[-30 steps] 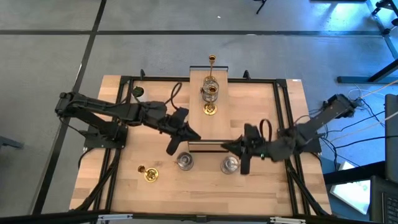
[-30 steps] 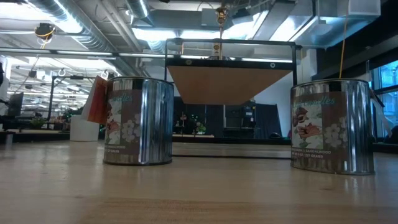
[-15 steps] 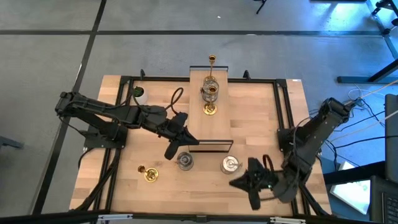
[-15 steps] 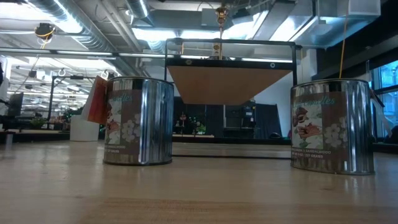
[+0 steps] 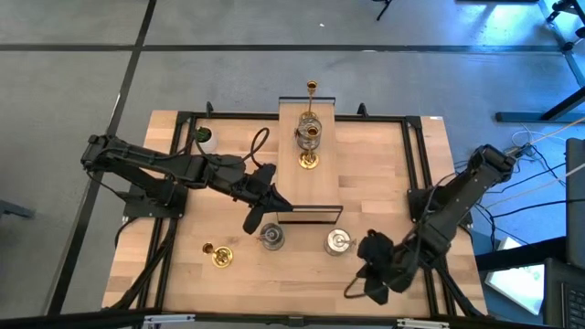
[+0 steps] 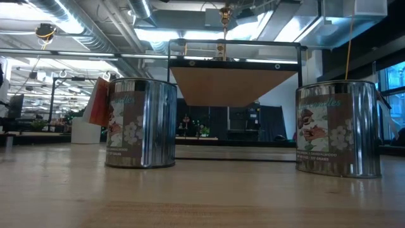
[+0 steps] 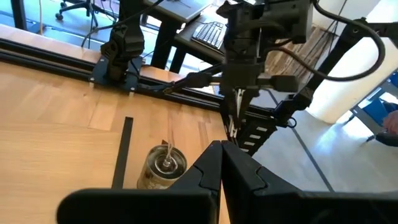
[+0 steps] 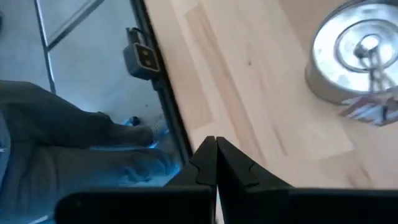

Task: Pick & Place candle stick holders
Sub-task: Put the right silver scented candle on the shelf

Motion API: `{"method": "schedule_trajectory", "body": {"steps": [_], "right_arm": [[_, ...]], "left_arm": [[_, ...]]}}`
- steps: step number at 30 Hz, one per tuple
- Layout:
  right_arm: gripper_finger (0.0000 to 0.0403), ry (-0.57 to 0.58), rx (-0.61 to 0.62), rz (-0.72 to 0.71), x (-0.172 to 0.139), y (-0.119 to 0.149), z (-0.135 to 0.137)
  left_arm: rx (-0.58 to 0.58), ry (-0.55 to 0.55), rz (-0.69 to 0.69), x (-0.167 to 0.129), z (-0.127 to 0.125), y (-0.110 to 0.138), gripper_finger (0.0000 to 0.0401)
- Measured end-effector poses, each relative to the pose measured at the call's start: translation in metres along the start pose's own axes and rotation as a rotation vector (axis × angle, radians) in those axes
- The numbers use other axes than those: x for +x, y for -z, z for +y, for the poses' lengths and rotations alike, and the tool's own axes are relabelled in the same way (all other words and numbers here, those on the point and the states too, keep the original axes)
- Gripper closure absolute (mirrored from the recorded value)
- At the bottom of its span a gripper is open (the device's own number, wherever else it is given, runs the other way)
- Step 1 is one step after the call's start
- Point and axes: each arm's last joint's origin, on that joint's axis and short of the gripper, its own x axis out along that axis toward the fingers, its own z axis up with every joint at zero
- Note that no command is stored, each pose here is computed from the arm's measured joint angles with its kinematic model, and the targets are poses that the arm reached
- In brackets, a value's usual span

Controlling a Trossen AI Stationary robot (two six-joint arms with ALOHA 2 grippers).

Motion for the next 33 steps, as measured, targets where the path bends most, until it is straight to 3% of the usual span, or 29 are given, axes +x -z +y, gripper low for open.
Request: {"method": "schedule_trajectory", "body": {"steps": [10, 14, 20, 26, 33], "right_arm": [[0.0375, 0.021, -0.311, -0.035, 0.006, -0.031, -0.012], [0.0359, 0.058, -0.377, -0.028, 0.007, -0.038, -0.018], [0.0322, 0.100, -0.388, -0.019, 0.007, -0.045, -0.026], [0.0260, 0.145, -0.410, 0.015, 0.017, -0.045, -0.029], [0.0181, 0.217, -0.197, 0.038, 0.044, -0.045, -0.033]], "left_arm": [[0.013, 0.001, 0.001, 0.000, -0.001, 0.001, 0.0399], [0.016, 0.001, 0.001, 0.000, -0.001, 0.001, 0.0399], [0.038, 0.012, 0.006, 0.001, -0.005, 0.002, 0.0399], [0.039, 0.008, 0.047, 0.001, -0.007, 0.007, 0.0399], [0.036, -0.003, 0.074, 0.001, -0.006, 0.010, 0.0399]]}}
